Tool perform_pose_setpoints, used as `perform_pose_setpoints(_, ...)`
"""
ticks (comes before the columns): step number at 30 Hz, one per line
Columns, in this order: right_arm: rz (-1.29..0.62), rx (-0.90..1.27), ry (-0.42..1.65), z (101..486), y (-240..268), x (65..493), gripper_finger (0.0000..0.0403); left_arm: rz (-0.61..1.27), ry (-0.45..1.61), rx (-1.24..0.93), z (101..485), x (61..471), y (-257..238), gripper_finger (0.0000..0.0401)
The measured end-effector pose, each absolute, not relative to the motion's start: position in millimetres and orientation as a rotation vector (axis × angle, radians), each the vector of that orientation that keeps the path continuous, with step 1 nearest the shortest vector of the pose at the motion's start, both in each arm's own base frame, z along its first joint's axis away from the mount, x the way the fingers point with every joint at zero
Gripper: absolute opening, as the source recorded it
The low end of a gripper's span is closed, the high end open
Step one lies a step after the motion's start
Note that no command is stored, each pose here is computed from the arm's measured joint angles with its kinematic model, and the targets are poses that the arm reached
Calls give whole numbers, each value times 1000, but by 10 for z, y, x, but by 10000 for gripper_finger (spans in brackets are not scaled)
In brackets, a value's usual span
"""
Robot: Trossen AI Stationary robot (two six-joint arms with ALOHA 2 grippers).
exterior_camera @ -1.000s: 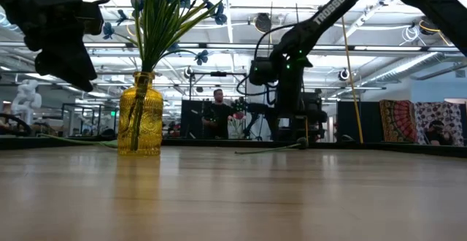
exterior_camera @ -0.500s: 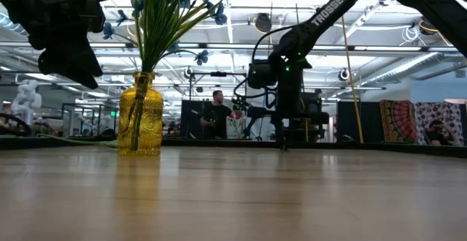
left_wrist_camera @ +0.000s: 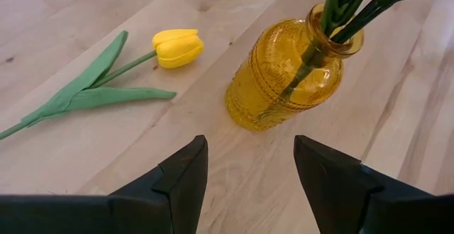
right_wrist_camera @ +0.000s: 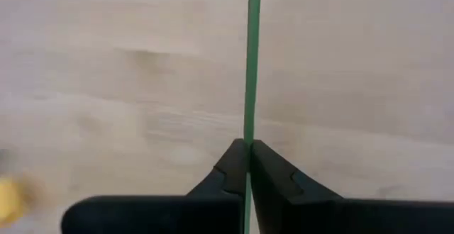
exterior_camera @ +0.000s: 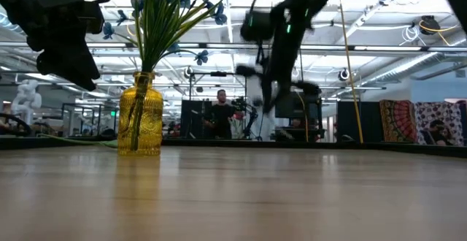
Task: Sort flowers into vase by color
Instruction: Put the black flower into the yellow vase
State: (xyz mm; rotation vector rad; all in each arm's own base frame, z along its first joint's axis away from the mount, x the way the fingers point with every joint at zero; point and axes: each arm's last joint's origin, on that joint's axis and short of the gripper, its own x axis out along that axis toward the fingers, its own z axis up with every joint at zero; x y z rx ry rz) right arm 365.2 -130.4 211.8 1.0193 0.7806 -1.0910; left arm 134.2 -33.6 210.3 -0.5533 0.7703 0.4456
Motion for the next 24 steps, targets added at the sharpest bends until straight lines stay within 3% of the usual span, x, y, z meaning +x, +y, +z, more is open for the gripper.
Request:
perform_pose_setpoints(7,-951,651,505,3042,-569,3487,3,445,770,-553,2103,1342,-336,214)
perform_pose_setpoints(10,-881,504,478,3283,-367,3363,4,445,770,-553,2103,1343,-336,214)
perform_pose_setpoints(16,-721,514,336,3616,-35,3253,2,445,769,-553,2104,1343,-336,214)
perform_pose_setpoints(24,-437,356,34,3774,691,3607,1,440,766,-551,2107,1348,-338,214)
